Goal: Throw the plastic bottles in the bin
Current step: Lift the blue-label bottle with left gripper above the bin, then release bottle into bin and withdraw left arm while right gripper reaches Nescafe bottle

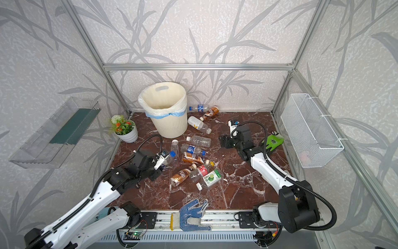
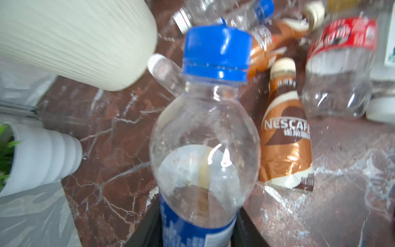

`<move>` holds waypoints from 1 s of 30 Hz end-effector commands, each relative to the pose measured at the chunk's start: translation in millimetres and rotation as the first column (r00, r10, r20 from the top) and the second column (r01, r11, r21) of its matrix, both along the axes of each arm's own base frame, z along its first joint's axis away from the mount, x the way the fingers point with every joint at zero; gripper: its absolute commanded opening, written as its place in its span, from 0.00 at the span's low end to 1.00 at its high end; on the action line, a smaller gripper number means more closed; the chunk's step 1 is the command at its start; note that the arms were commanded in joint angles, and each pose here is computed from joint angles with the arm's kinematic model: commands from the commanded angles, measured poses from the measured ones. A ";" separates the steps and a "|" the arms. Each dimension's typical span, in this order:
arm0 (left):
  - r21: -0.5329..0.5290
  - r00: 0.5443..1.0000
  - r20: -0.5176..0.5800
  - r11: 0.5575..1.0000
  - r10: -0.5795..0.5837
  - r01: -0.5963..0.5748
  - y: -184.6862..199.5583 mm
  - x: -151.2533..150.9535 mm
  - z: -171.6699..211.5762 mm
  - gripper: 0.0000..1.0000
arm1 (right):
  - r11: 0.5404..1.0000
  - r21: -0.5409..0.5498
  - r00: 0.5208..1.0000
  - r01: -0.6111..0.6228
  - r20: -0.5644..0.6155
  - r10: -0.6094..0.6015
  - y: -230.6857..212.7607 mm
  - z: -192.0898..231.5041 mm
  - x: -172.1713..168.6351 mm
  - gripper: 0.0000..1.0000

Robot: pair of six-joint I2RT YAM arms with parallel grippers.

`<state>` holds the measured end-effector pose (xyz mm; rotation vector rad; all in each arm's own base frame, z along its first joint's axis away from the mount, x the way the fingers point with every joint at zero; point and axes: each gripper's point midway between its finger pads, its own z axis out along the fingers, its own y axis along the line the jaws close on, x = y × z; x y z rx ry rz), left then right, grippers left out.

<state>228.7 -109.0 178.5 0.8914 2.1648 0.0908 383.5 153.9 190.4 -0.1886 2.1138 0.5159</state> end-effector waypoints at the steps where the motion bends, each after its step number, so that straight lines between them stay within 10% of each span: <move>1: -0.211 0.962 0.251 0.976 0.106 -0.052 -1.6 16.7 70.1 0.43 | 1.000 0.030 1.000 0.004 0.009 -0.004 3.1 2.0 4.0 0.81; 10: -0.538 0.693 0.652 0.832 0.309 0.134 -9.1 38.1 270.1 0.45 | 1.000 0.014 1.000 -0.016 0.024 0.015 12.3 10.7 -5.0 0.80; 15: -0.578 0.575 0.652 0.815 0.494 -0.045 10.4 117.0 389.7 0.43 | 0.999 0.032 0.998 -0.030 0.056 0.028 20.9 18.1 -7.3 0.80; 18: -0.682 0.628 0.497 0.717 0.599 -0.144 37.3 182.7 406.0 0.65 | 0.998 0.061 0.998 -0.033 0.063 0.029 25.2 16.1 -11.1 0.80; 19: -0.666 0.651 0.471 0.724 0.596 -0.181 35.2 193.1 403.3 0.94 | 0.997 0.068 0.997 -0.034 0.065 0.029 25.9 15.7 -13.0 0.80; 20: -0.661 0.686 0.438 0.726 0.580 -0.192 27.6 196.1 398.7 0.99 | 0.997 0.069 0.998 -0.033 0.063 0.029 25.5 14.6 -15.3 0.80; 24: -0.600 0.811 0.427 0.796 0.401 -0.078 -17.9 184.2 364.4 0.99 | 0.999 0.040 0.997 -0.031 0.065 0.029 21.7 10.8 -22.5 0.80; 30: -0.525 0.841 0.410 0.845 0.353 -0.100 -6.5 137.7 324.3 0.99 | 0.998 0.036 0.997 -0.055 0.052 0.053 27.6 6.1 -19.4 0.80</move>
